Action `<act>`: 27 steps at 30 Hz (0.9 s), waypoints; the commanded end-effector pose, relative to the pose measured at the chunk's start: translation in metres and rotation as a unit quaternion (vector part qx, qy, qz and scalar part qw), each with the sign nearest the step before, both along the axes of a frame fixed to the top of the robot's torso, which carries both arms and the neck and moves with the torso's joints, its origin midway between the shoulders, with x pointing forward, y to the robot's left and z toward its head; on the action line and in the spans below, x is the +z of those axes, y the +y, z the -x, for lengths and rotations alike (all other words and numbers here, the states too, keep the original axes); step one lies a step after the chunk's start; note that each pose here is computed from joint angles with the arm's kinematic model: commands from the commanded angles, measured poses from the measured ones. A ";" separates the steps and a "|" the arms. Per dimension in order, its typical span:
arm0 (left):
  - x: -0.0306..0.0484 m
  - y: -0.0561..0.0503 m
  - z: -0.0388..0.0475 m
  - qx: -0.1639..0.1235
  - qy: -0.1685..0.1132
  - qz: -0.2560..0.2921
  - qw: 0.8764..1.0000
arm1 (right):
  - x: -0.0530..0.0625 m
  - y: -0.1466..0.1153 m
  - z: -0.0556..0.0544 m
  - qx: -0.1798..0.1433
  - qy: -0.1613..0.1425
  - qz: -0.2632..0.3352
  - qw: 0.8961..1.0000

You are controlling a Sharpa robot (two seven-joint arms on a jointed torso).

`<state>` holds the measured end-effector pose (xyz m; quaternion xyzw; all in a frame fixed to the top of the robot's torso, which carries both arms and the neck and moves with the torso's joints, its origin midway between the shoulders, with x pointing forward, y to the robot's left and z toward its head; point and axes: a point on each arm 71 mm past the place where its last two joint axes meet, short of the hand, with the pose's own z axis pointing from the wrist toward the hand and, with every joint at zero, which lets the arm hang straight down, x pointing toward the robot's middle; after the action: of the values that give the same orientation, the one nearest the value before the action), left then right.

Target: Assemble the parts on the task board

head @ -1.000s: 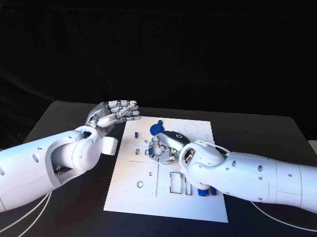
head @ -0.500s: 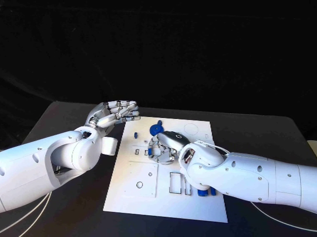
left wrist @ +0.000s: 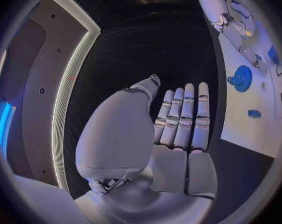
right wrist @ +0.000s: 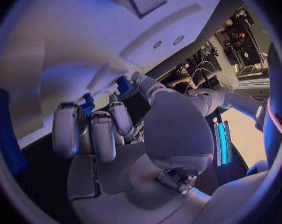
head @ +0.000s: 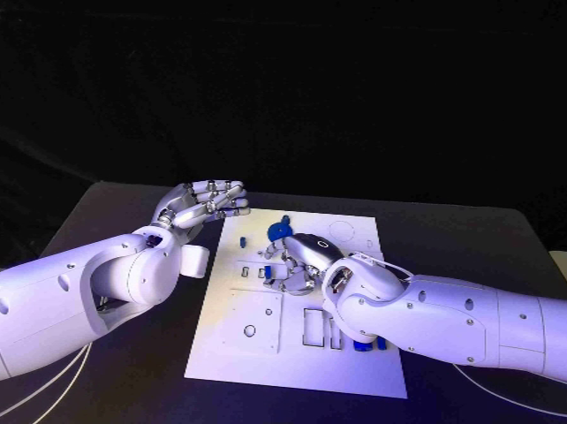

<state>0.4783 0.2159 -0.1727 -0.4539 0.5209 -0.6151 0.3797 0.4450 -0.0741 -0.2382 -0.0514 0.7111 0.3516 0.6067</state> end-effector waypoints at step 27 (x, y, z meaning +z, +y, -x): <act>-0.0253 -0.003 -0.0175 -0.172 0.080 -0.332 0.924 | 0.105 -0.132 -0.037 -0.060 -0.039 -0.160 0.984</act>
<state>0.4996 0.2151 -0.1870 -0.3132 0.7141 -0.5056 0.3693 0.4825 -0.2064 -0.1326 0.0691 0.6186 0.4011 0.6721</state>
